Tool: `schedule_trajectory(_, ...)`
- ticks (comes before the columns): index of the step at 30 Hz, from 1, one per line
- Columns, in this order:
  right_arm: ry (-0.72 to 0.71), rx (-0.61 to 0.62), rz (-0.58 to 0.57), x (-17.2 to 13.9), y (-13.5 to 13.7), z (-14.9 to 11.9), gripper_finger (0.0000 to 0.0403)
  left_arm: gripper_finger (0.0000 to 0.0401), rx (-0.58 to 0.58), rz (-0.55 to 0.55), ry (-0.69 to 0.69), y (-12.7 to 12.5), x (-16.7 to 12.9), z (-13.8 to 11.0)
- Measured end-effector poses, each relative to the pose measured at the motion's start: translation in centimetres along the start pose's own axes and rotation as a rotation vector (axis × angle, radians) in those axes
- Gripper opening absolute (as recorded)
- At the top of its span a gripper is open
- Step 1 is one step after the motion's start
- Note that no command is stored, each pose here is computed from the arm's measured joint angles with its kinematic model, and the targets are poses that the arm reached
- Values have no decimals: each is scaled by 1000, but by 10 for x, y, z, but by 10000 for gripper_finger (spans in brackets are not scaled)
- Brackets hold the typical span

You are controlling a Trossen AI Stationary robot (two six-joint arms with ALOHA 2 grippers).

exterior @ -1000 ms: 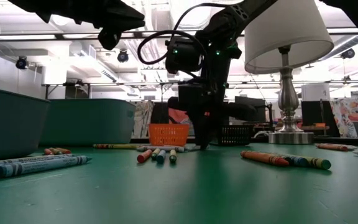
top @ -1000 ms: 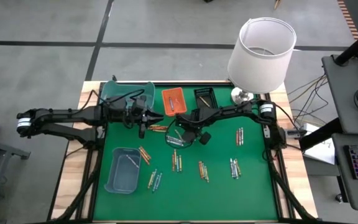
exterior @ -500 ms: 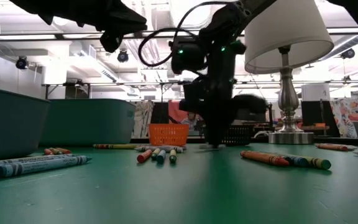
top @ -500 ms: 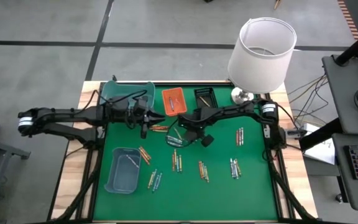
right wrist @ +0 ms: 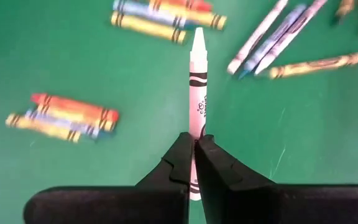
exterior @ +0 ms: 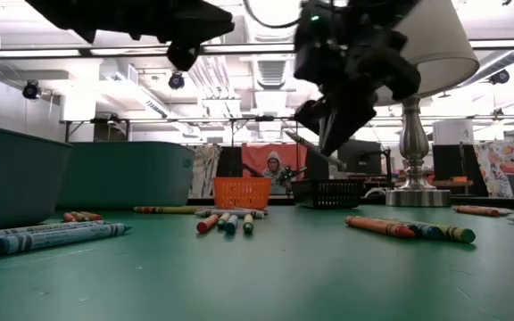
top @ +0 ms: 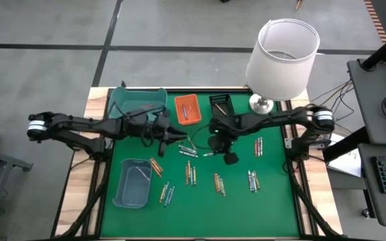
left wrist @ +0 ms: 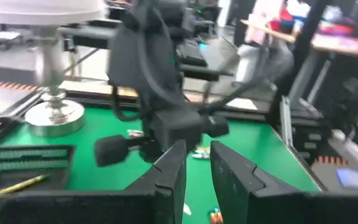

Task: Sort crayons
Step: Put the white crayon into the blue bin

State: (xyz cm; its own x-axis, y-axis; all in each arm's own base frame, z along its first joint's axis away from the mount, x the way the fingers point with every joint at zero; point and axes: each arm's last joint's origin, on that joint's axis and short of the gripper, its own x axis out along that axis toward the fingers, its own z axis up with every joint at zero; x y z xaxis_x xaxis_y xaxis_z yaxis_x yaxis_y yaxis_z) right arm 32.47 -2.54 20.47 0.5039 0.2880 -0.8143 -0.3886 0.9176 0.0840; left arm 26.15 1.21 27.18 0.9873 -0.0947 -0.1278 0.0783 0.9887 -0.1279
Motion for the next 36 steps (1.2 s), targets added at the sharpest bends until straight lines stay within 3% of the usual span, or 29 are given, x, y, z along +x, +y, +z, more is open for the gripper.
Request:
schedule_trajectory(6,-460,-29,-205,-19,22,0,8,55,145,-88,-12,-20,17,-11)
schedule_trajectory(13,-809,-113,-359,-33,44,2,8,55,99,-67,18,-19,28,-22)
schedule_trajectory(19,-887,-125,-391,-27,51,8,8,79,83,-51,-11,-18,32,-23)
schedule_trajectory(30,-874,-67,-380,-12,45,25,8,171,85,-58,-87,-17,44,-27)
schedule_trajectory(36,-877,-62,-378,-12,44,26,9,161,86,-56,-90,-17,46,-28)
